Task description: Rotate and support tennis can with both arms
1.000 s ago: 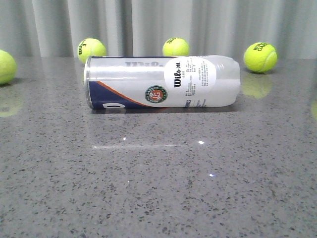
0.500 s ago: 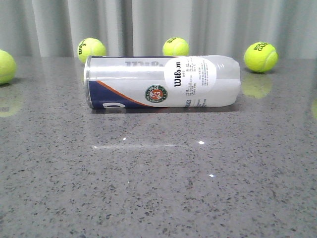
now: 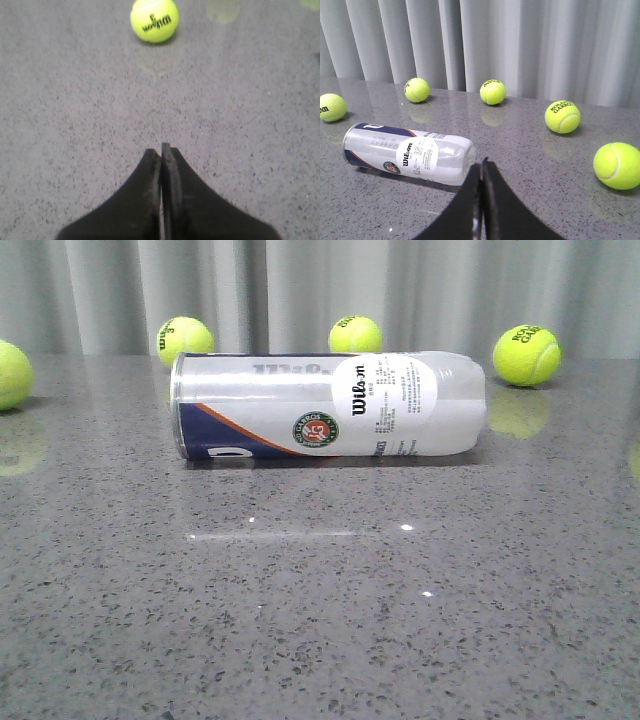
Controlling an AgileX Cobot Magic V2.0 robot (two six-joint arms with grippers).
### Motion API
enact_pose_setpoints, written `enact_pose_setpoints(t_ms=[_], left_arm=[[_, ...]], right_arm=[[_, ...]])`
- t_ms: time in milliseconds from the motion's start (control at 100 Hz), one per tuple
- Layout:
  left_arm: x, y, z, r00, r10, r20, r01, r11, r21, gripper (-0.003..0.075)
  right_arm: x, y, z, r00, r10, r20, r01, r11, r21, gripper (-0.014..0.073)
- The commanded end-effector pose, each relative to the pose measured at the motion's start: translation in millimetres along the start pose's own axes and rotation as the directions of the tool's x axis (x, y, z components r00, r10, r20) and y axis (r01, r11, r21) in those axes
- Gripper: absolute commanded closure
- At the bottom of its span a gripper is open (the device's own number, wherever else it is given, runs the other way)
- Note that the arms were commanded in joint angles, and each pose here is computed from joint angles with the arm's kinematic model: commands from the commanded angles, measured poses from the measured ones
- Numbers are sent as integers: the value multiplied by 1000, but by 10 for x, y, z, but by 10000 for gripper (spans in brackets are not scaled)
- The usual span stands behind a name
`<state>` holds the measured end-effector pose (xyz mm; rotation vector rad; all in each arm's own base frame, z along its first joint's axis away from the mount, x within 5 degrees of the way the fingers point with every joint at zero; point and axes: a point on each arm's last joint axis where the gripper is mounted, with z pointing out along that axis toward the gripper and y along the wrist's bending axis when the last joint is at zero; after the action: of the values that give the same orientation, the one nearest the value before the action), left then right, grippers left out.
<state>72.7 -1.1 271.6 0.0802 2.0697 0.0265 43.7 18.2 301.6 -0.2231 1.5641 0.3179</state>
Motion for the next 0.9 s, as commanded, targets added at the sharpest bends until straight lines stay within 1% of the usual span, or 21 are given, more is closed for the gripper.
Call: enact_pose_setpoints(t_ms=[0, 10, 80, 120, 170, 220, 270, 290, 300, 340, 390, 440, 550, 600, 680, 760, 880, 890], left_arm=[[-223, 6, 38, 999, -17, -31, 17, 1000, 7, 740], [-234, 6, 67, 998, -17, -58, 17, 1000, 7, 740], [-295, 10, 136, 993, -13, -115, 14, 1000, 7, 731], [-322, 11, 175, 990, -13, -141, 14, 1000, 8, 702], [-363, 12, 237, 984, -12, -178, 14, 1000, 9, 641], [-390, 12, 290, 979, -11, -204, 14, 1000, 10, 554], [-424, 13, 336, 975, -11, -220, 13, 1000, 10, 428], [-436, 14, 355, 974, -11, -227, 13, 1000, 10, 395], [-439, 14, 362, 973, -11, -229, 13, 1000, 11, 363], [-470, 12, 395, 971, -14, -239, 17, 1000, 13, 277], [-519, 2, 427, 970, -28, -243, 34, 999, 22, 212], [-582, -7, 456, 971, -43, -237, 52, 998, 31, 192], [-730, -37, 505, 973, -93, -209, 107, 992, 60, 199], [-791, -63, 528, 969, -131, -209, 151, 985, 83, 200], [-867, -114, 587, 951, -185, -249, 220, 968, 123, 199], [-936, -170, 675, 935, -191, -299, 250, 953, 173, 200], [-1037, -281, 794, 911, -208, -355, 315, 909, 274, 200], [-1054, -302, 807, 907, -221, -360, 334, 896, 292, 200]], right_arm=[[-151, -6, -11, 995, -8, 100, 7, 1000, 15, 652], [-151, -6, -11, 995, -8, 100, 7, 1000, 15, 652], [-151, -6, -11, 995, -8, 100, 7, 1000, 15, 652], [-151, -6, -11, 995, -8, 100, 7, 1000, 15, 652], [-151, -6, -11, 995, -8, 100, 7, 1000, 15, 652], [-151, -6, -11, 995, -8, 100, 7, 1000, 15, 652], [-151, -6, -11, 995, -8, 100, 7, 1000, 15, 652], [-151, -6, -11, 995, -8, 100, 7, 1000, 15, 652], [-151, -6, -11, 995, -8, 100, 7, 1000, 15, 652], [-151, -6, -11, 995, -8, 100, 7, 1000, 15, 652], [-151, -6, -11, 995, -8, 100, 7, 1000, 15, 652], [-151, -6, -11, 995, -8, 100, 7, 1000, 15, 652], [-151, -6, -11, 995, -8, 100, 7, 1000, 15, 652], [-151, -6, -11, 995, -8, 100, 7, 1000, 15, 652], [-151, -6, -11, 995, -8, 100, 7, 1000, 15, 652], [-151, -6, -11, 995, -8, 100, 7, 1000, 15, 652], [-151, -6, -11, 995, -8, 100, 7, 1000, 15, 652], [-151, -6, -11, 995, -8, 100, 7, 1000, 15, 652]])
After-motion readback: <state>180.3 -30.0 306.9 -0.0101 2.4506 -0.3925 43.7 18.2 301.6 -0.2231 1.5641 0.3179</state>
